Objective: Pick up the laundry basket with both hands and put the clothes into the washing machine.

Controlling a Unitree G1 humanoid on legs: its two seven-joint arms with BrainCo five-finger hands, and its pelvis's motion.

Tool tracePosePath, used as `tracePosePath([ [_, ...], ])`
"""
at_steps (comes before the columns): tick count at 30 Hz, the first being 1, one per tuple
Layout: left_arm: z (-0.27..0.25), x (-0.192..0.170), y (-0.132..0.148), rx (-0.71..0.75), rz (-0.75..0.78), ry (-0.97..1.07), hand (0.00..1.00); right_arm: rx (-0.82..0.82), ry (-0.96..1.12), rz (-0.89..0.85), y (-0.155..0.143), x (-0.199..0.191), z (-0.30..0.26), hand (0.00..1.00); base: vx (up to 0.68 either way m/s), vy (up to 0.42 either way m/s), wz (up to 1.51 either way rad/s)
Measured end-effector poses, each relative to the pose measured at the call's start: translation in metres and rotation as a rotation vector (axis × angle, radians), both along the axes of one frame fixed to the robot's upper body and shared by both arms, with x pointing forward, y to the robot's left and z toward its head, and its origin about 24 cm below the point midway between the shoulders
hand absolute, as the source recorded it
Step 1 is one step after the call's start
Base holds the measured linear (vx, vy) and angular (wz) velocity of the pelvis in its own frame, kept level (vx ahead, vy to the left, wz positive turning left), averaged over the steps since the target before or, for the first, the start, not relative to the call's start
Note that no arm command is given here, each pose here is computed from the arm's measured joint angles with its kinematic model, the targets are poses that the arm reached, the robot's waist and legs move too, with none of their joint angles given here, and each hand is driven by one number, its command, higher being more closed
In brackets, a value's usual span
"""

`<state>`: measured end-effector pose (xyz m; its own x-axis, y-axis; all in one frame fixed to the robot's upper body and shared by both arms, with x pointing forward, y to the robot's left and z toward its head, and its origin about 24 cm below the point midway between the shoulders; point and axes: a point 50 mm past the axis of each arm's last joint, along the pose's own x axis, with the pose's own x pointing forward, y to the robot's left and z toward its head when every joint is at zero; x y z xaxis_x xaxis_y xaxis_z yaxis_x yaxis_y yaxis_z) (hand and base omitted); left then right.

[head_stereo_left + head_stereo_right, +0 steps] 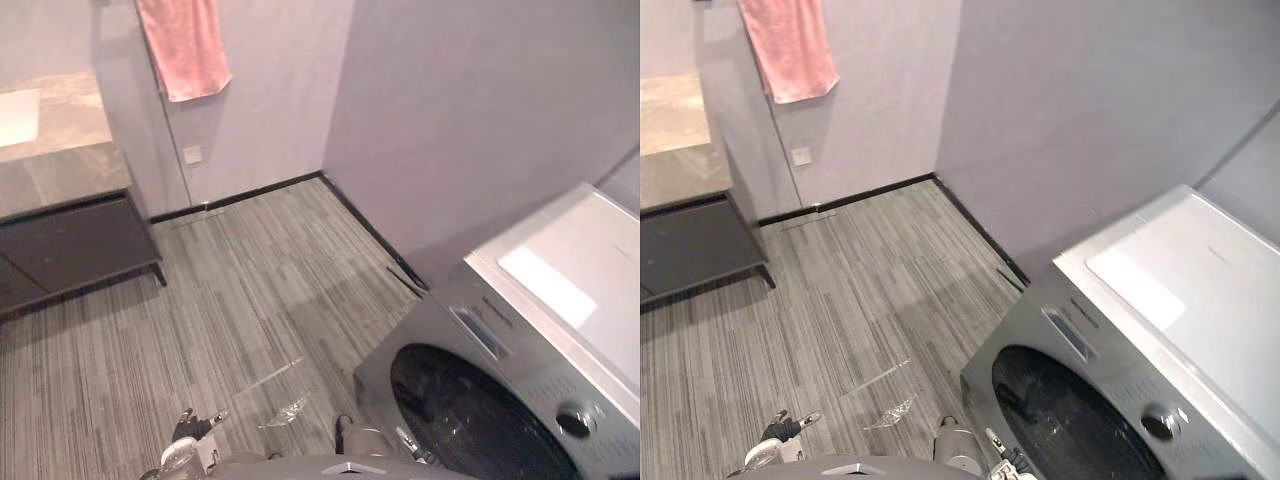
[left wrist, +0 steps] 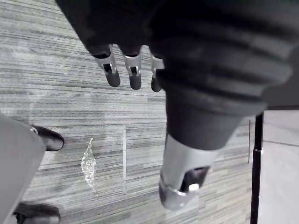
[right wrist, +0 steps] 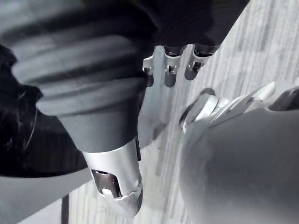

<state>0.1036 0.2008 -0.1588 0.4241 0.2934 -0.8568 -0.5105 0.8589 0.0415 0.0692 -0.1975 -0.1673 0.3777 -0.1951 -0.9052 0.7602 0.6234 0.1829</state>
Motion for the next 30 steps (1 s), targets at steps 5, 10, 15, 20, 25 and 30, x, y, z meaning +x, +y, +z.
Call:
tracePosePath([
  [5,-0.002,-0.003,-0.012,-0.055,0.102,-0.021,0.0,-0.023,-0.013,0.072,-0.002,0.009,0.002,0.0,0.25,-0.192,0.99],
  [10,0.004,0.008,-0.011,-0.036,0.066,-0.072,0.0,-0.041,-0.064,0.162,0.002,0.032,0.007,0.0,0.05,-0.097,0.8],
  [15,0.005,0.009,-0.006,-0.039,0.059,-0.083,0.0,-0.024,-0.102,0.118,0.009,0.047,0.01,0.0,-0.04,-0.052,0.09],
  [20,-0.001,-0.007,-0.012,-0.066,0.095,-0.032,0.0,-0.069,-0.097,0.095,-0.01,0.047,0.012,0.0,-0.07,0.144,0.27],
  [25,-0.005,-0.026,0.003,-0.041,0.133,0.033,0.0,-0.027,-0.076,0.058,0.001,0.042,0.007,0.0,0.05,0.129,-0.09],
  [30,-0.007,-0.025,0.001,-0.026,0.026,0.071,0.0,-0.014,-0.023,0.018,-0.002,0.026,0.003,0.0,0.1,0.114,-0.13],
])
